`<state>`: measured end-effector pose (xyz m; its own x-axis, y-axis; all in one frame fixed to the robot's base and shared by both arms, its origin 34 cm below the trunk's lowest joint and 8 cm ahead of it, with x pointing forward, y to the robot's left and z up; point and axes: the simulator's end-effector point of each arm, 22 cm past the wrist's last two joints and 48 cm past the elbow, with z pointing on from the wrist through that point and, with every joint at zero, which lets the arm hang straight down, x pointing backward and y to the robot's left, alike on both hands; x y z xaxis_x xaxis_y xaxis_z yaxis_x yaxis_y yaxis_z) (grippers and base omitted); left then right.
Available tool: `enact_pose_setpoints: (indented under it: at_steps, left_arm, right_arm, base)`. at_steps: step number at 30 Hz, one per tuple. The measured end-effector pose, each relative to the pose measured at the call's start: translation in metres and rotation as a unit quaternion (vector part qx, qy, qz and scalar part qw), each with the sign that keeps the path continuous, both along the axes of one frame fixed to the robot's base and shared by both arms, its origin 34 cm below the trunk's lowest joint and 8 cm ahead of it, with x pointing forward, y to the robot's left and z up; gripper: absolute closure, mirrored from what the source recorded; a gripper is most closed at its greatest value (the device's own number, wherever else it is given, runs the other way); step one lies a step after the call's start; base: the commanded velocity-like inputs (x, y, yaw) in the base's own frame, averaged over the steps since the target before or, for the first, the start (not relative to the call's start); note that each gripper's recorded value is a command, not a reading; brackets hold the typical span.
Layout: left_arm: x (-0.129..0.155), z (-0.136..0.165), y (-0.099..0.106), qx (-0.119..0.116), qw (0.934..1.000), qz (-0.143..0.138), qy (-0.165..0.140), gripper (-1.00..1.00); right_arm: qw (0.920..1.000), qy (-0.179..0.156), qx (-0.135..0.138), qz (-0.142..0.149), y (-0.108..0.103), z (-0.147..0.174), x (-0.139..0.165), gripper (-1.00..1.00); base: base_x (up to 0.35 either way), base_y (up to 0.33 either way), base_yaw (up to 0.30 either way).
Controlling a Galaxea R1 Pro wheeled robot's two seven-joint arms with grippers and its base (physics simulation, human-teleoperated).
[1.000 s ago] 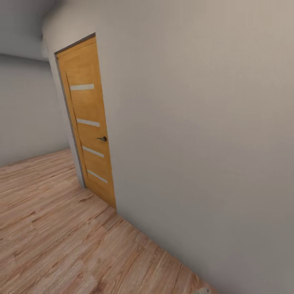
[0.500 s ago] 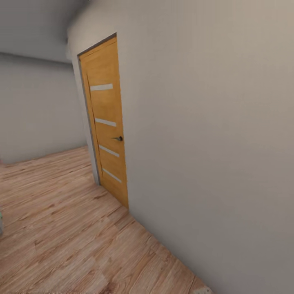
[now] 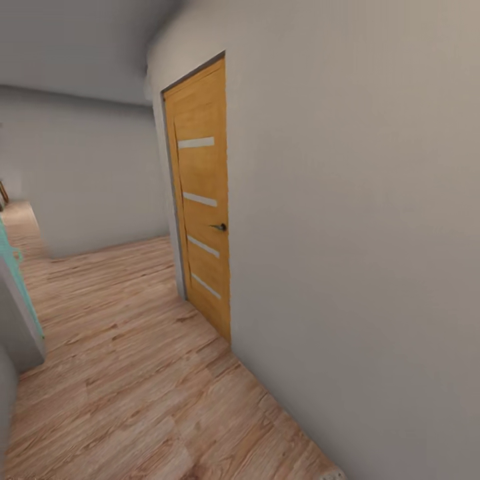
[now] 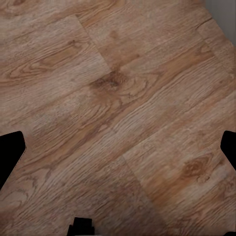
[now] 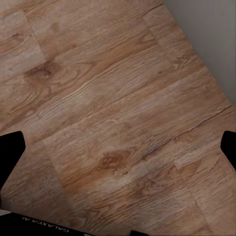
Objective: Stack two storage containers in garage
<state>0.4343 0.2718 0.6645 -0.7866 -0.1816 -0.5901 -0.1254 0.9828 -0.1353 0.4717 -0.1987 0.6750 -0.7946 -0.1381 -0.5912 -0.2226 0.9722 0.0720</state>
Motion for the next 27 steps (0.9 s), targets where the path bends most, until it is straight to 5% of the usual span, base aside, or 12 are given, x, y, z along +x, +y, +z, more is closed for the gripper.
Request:
enact_pose_setpoints:
  at_steps: [27]
  left_arm:
    - [-0.0004, -0.0003, -0.0006, 0.001, 1.0000, -0.001, 0.001, -1.00]
  right_arm:
    - [1.0000, 0.000, 0.000, 0.001, 0.0001, 0.0000, -0.0001, -1.00]
  base:
    - [0.323, 0.000, 0.270]
